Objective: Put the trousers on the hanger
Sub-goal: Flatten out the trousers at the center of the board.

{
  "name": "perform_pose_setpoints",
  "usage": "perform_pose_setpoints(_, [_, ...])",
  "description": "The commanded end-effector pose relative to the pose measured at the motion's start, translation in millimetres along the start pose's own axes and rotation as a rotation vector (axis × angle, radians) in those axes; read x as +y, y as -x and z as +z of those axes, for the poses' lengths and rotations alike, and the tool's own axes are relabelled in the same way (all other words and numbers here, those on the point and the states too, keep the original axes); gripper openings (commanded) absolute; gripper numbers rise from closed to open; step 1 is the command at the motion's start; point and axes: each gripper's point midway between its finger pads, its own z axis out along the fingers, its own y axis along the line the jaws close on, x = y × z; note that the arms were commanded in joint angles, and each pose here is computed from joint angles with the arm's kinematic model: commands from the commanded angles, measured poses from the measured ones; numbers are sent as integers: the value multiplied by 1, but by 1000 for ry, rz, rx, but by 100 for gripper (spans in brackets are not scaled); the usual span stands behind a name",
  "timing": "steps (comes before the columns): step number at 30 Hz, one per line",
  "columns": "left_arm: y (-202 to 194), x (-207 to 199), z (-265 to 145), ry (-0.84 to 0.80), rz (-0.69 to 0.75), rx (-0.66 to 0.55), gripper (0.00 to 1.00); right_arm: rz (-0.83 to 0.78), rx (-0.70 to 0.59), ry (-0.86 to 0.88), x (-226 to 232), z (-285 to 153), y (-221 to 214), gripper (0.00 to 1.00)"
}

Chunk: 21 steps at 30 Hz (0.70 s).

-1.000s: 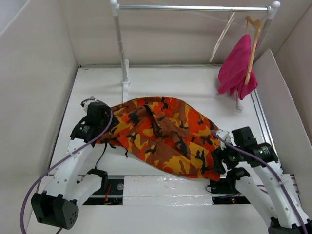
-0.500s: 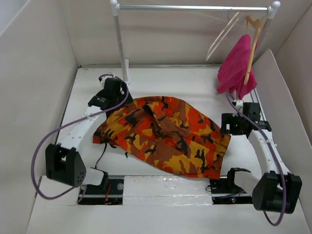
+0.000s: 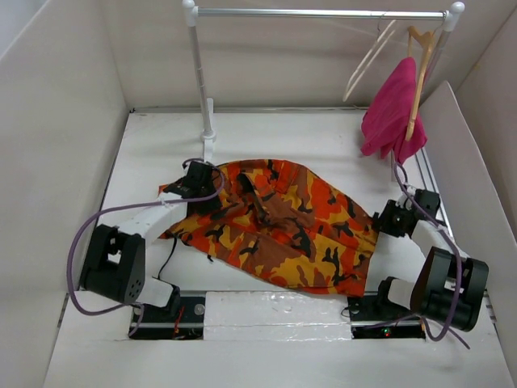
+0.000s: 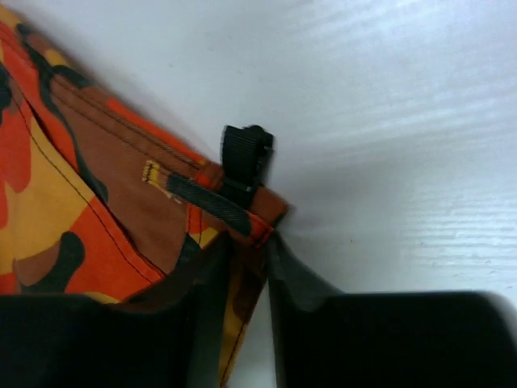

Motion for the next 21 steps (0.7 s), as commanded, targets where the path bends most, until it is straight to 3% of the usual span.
perform_pose_setpoints(1, [-2,5,-16,-38,-56,-58,26,152,-105,170,14,6,3,26])
perform_pose_setpoints(2, [0,6,-24,-50,-70,-82,23,168,-154,195,16,1,14,7])
perform_pose_setpoints(3, [-4,9,-27,-47,-73,-81,19,171,-178,179,11,-4,20,1])
perform_pose_setpoints(6, [-9,5,-37,-94,-84,-72,16,102,-294,14,-13,-36,67,0])
perform_pose_setpoints(10, [-32,-18,-50,-212,-63,-3,16,108,-293,-204,-58,-57,106,0])
perform_pose_setpoints(11, [-35,-16,-53,-196,-51,-4,18,139,-352,-240,-72,-68,125,0])
perform_pose_setpoints(14, [-29,-10,-58,-138,-25,-27,37,185,-349,-350,-98,-71,143,0])
perform_pose_setpoints(15, [-17,-14,-64,-143,-18,-58,54,179,-363,-368,-103,-75,162,7])
perform_pose_setpoints(16, [-9,-16,-68,-140,-10,-84,62,165,-362,-366,-105,-75,170,26])
perform_pose_setpoints(17, [5,-9,-71,-98,-24,-126,68,122,-318,-332,-97,-71,172,64])
perform_pose_setpoints(19, [39,-1,-77,-59,-83,-204,75,38,-273,-276,-77,-69,186,76])
perform_pose_setpoints(21, [67,7,-77,-49,-164,-273,78,-30,-261,-152,-42,-60,178,79])
